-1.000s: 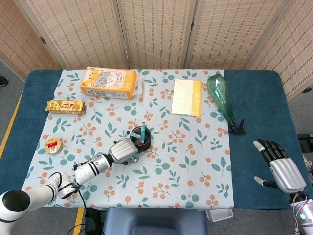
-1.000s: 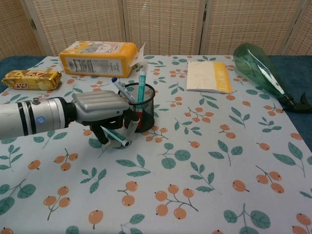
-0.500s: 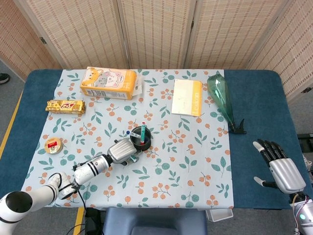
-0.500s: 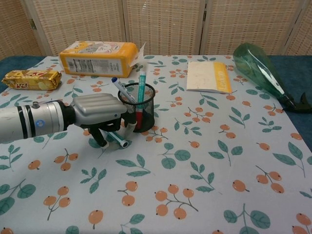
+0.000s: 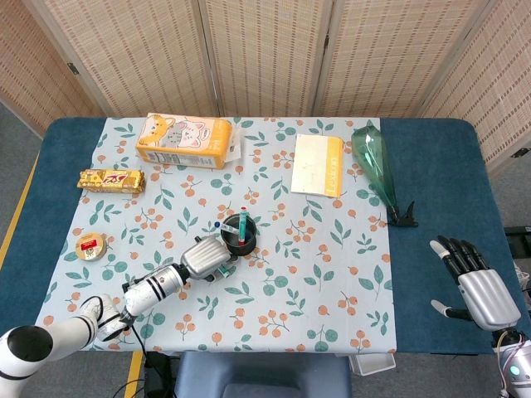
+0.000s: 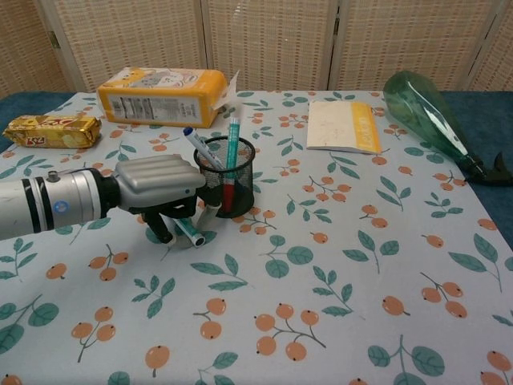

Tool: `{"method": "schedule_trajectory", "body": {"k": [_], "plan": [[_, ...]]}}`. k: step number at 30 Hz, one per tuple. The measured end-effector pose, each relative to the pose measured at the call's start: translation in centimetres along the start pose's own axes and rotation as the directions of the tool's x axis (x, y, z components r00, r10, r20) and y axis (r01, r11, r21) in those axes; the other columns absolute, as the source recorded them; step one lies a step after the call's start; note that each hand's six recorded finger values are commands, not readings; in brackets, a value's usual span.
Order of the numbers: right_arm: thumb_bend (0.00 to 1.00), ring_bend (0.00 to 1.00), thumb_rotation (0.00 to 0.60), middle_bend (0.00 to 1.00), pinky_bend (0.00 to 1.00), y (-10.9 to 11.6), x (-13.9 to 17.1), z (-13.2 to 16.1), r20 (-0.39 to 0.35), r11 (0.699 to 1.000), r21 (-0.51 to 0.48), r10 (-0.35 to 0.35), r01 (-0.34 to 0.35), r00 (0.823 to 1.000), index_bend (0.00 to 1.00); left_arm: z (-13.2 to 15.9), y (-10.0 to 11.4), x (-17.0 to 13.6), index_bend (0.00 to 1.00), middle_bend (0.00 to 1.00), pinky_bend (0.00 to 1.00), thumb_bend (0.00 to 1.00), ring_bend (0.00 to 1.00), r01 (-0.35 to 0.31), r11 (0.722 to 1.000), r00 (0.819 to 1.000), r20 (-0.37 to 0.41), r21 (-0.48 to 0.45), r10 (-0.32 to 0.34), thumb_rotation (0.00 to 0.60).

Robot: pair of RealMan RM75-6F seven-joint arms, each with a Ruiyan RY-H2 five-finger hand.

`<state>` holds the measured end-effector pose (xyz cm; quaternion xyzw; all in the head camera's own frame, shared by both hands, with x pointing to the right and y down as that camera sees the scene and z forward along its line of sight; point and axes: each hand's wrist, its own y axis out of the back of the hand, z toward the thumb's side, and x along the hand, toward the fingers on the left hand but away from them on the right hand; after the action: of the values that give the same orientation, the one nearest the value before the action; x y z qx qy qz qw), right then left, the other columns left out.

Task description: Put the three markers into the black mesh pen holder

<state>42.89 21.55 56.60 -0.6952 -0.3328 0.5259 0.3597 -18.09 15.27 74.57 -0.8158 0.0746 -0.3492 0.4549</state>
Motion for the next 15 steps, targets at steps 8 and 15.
{"method": "schedule_trajectory", "body": {"k": [8, 15], "plan": [[0.13, 0.00, 0.600, 0.00, 0.00, 0.1, 0.1, 0.1, -0.007, 1.000, -0.001, -0.005, 0.005, 1.000, 0.00, -0.7, 3.1, -2.2, 0.61, 1.00, 0.98, 0.34, 0.94, -0.092, 0.988, 0.995, -0.041, -0.124, 0.088, 0.600], [0.13, 0.00, 0.600, 0.00, 0.00, -0.1, 0.0, 0.4, -0.022, 1.000, -0.003, 0.003, -0.003, 1.000, 0.00, -2.0, 8.7, -6.2, 0.60, 1.00, 0.98, 0.34, 0.94, -0.221, 0.932, 0.972, -0.142, -0.288, 0.186, 0.600]]}}
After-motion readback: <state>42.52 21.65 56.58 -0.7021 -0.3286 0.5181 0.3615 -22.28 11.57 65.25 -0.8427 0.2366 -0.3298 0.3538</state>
